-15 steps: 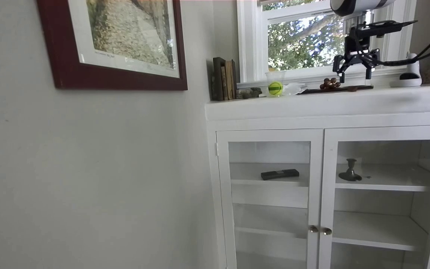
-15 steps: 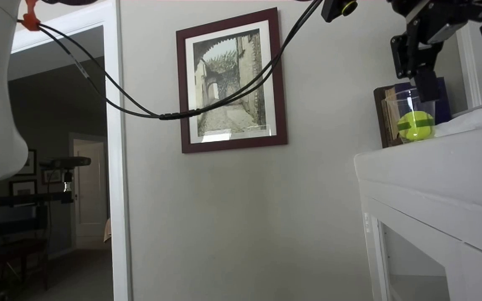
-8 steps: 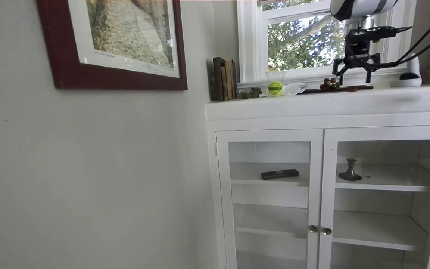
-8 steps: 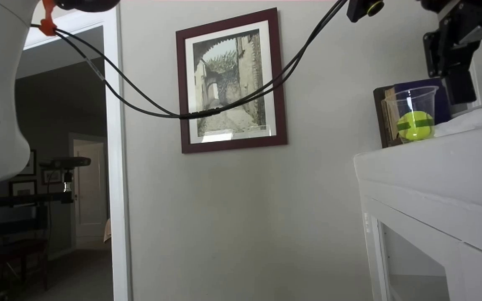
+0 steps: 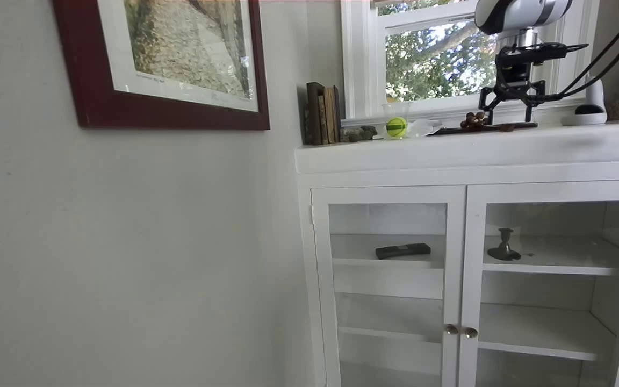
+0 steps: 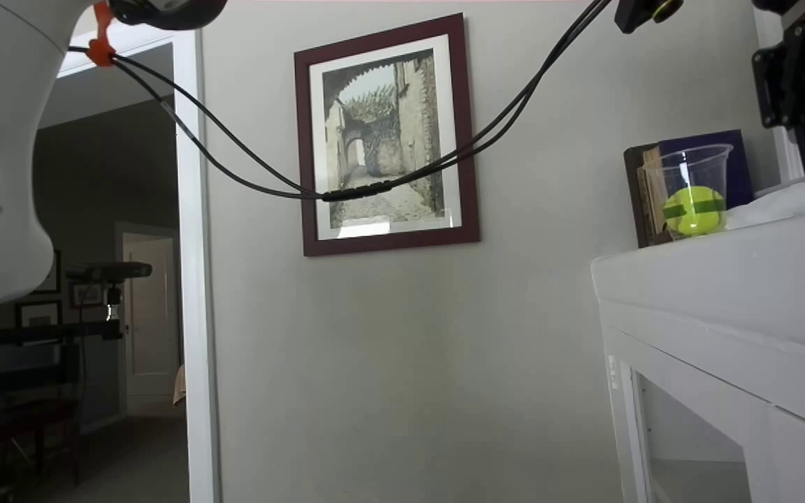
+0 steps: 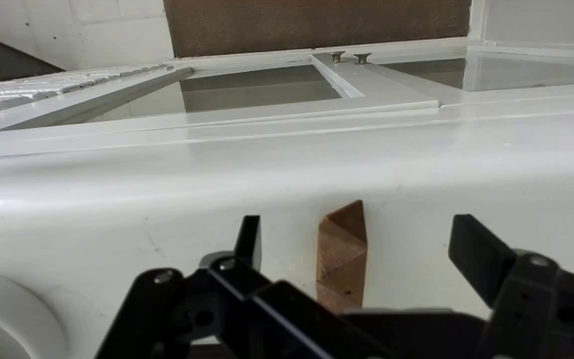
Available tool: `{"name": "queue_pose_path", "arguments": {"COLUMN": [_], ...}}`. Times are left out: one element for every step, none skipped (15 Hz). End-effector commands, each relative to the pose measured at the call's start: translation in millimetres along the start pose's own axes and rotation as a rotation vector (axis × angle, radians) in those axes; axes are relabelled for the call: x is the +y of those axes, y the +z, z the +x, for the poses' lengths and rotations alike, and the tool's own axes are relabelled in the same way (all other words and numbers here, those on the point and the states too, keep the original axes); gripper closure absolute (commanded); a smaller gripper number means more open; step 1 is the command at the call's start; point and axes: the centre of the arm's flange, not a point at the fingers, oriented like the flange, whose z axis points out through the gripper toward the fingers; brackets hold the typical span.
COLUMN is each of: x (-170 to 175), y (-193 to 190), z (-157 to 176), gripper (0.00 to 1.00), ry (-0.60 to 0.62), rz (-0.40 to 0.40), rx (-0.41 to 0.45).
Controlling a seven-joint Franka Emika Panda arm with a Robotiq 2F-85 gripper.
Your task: Move the black remote to the right and move the white gaming console to the left
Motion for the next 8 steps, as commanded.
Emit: {"name": "queue_pose_path", "arguments": {"x": [1.3,2.3,2.9,3.7,4.1,4.1,3.9,3.7], "y": [0.2,1.3,1.8,2.1,2.6,3.1,3.4,3.7], "z": [16.5,17.8,19.0,19.7,20.4,21.0,21.6,22.0], "gripper": [0.09,0.22,0.22,0.26,0.33,0.52,0.56,0.59], "ry": [0.017,0.014,0.012,0.013,0.012,0.013,0.012,0.012], "rz": [0.027,0.028,0.030,0.030,0.031,0.032,0.033,0.033], "rx": [0.010,0.019,0.021,0.025,0.028,0.030,0.033,0.039]}}
